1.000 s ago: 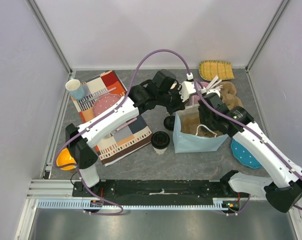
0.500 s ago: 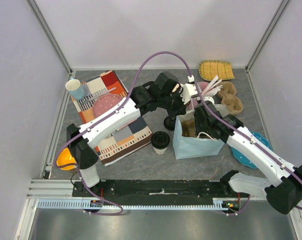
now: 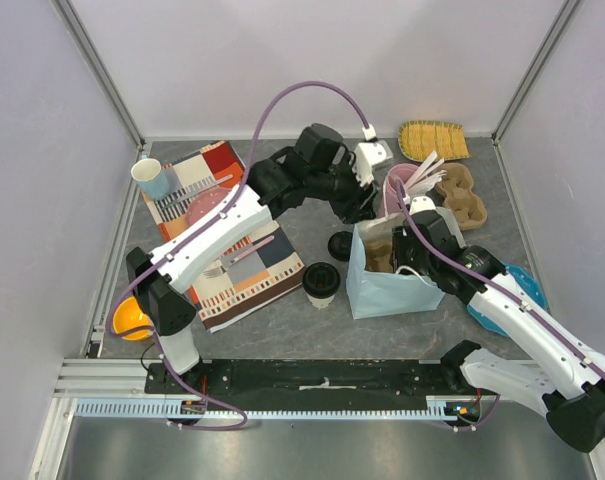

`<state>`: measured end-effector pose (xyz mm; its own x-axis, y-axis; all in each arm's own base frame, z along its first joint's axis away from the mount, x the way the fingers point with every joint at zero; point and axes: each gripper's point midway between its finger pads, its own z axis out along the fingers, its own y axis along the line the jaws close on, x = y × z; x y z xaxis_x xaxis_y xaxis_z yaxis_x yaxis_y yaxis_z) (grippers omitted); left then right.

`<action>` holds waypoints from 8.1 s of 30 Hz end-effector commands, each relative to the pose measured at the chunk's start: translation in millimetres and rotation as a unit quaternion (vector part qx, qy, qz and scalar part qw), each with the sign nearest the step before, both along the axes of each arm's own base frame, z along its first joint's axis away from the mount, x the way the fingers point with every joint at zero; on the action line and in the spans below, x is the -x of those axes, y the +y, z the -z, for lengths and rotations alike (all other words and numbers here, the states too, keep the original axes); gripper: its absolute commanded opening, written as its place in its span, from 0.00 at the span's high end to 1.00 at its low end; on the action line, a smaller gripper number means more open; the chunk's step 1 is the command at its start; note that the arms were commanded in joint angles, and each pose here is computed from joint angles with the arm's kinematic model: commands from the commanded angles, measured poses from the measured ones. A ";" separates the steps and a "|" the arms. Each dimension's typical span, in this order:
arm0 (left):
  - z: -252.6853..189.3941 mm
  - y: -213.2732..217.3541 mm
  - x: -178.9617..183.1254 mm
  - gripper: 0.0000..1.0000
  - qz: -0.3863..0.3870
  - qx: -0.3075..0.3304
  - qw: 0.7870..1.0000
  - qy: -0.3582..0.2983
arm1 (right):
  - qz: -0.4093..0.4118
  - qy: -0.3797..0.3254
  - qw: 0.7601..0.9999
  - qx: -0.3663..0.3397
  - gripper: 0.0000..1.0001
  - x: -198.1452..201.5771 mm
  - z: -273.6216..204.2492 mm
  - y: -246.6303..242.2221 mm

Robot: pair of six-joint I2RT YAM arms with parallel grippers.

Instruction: Pack the takeout coffee

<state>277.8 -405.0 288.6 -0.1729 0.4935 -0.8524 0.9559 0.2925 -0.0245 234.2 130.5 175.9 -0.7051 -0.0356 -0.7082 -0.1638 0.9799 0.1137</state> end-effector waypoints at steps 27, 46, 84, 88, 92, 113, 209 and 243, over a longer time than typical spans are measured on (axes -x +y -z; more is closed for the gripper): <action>-29.9 -52.8 -57.7 0.98 -0.018 0.120 0.992 0.028 | -0.076 0.008 0.997 -0.017 0.67 9.1 2.5 19.6; -55.7 -5.5 -3.3 0.36 0.096 0.083 0.992 0.007 | -0.066 0.040 0.997 -0.010 0.70 10.2 12.0 20.2; 1.5 -14.3 -25.1 0.98 -0.012 0.031 0.999 -0.007 | -0.070 0.061 0.996 -0.012 0.73 17.0 14.3 21.6; 2.9 -19.8 -15.8 0.98 -0.011 0.031 0.999 0.001 | -0.065 0.086 0.994 -0.023 0.73 22.1 16.1 25.6; -0.6 -22.9 -16.3 0.98 -0.017 0.032 0.999 -0.012 | -0.055 0.115 0.992 -0.011 0.72 30.3 22.0 22.2; -19.0 -32.0 -4.8 0.98 -0.006 0.070 0.997 0.010 | -0.037 0.210 0.977 -0.001 0.69 49.7 57.1 30.7; 17.8 -30.2 -13.1 0.98 -0.033 0.059 0.995 0.068 | 0.050 -0.058 0.996 0.040 0.02 -16.2 -148.5 -20.9; -30.6 -20.2 -52.5 0.07 -0.084 0.074 0.994 -0.020 | 0.043 -0.030 0.997 0.049 0.02 -18.5 -146.5 -22.7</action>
